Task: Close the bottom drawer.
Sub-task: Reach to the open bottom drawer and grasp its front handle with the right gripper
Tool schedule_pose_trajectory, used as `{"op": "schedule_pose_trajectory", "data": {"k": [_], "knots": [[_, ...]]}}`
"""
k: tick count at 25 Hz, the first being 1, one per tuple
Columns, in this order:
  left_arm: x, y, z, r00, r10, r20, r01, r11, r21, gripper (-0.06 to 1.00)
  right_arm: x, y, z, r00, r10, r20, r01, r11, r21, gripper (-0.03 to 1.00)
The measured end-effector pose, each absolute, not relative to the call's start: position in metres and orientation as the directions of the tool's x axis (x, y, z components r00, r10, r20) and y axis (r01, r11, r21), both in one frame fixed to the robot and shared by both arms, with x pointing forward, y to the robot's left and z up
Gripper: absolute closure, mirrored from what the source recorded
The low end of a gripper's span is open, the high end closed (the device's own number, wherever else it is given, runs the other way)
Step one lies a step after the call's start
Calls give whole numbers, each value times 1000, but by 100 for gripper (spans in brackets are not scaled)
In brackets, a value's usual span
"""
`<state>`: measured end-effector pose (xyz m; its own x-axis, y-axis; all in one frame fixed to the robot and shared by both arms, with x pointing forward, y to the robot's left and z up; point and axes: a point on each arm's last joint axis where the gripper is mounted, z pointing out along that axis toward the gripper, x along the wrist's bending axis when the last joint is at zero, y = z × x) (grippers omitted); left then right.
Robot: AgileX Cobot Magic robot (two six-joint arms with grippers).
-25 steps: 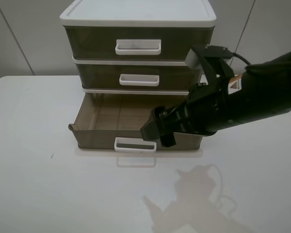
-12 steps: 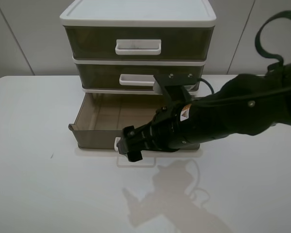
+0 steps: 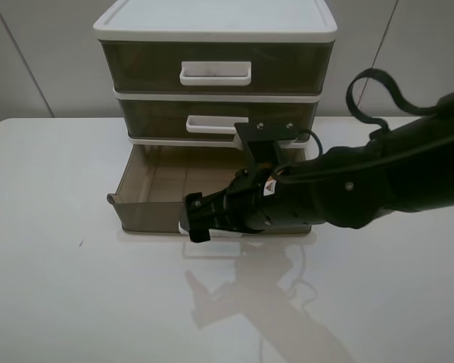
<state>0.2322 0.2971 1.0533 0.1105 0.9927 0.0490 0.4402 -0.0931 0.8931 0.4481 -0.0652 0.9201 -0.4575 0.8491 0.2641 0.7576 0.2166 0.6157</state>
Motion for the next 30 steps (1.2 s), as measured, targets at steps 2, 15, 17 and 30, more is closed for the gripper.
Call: {"op": "schedule_pose_trajectory", "data": {"k": [2,15,17,30], "knots": [[232,297,1053,111,993,49,440,-93,893,23,449,-65,919,-456,850,263,754,213,621,15],[232,297,1053,111,993,49,440,-93,893,23,440,-55,914,-455,845,281,769,214,603,15],[232,297,1053,111,993,49,440,-93,893,23,441,-55,914,-455,845,280,767,211,606,15],[232,297,1053,111,993,49,440,-93,893,23,446,-53,899,-444,857,262,757,202,621,18]]}}
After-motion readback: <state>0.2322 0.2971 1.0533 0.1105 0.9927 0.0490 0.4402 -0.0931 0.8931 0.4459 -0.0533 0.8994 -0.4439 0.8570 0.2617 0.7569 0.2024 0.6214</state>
